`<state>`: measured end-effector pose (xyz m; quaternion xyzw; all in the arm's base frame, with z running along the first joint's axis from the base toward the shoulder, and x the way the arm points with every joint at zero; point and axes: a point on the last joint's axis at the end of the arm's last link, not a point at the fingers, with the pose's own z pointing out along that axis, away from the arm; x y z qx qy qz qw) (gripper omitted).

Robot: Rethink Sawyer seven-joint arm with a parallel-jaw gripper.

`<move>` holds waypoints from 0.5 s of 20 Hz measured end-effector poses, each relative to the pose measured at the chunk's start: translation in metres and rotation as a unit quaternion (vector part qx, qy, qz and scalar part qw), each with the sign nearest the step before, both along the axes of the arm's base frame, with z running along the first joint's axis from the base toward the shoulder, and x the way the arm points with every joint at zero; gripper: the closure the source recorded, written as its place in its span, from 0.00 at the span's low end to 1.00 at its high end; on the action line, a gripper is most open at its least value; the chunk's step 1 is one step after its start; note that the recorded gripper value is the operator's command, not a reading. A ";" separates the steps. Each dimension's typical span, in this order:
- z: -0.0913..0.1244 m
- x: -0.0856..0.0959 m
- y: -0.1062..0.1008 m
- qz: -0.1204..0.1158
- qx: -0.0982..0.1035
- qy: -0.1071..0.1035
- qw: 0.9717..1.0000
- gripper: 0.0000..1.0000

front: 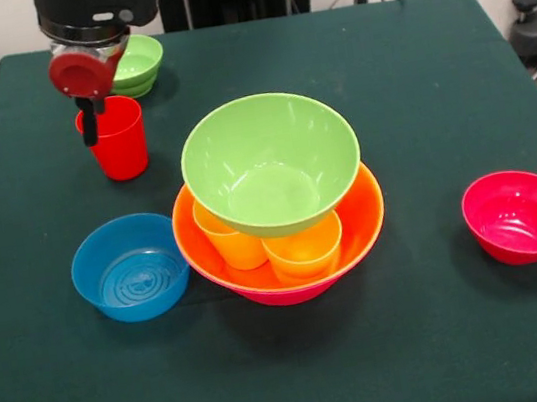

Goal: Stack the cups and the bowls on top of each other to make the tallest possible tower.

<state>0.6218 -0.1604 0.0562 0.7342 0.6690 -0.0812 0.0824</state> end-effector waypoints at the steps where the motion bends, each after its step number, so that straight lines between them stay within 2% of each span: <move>1: -0.002 0.000 0.001 -0.003 0.001 0.000 1.000 0.00; 10: -0.010 -0.007 -0.005 -0.011 -0.002 0.009 1.000 0.00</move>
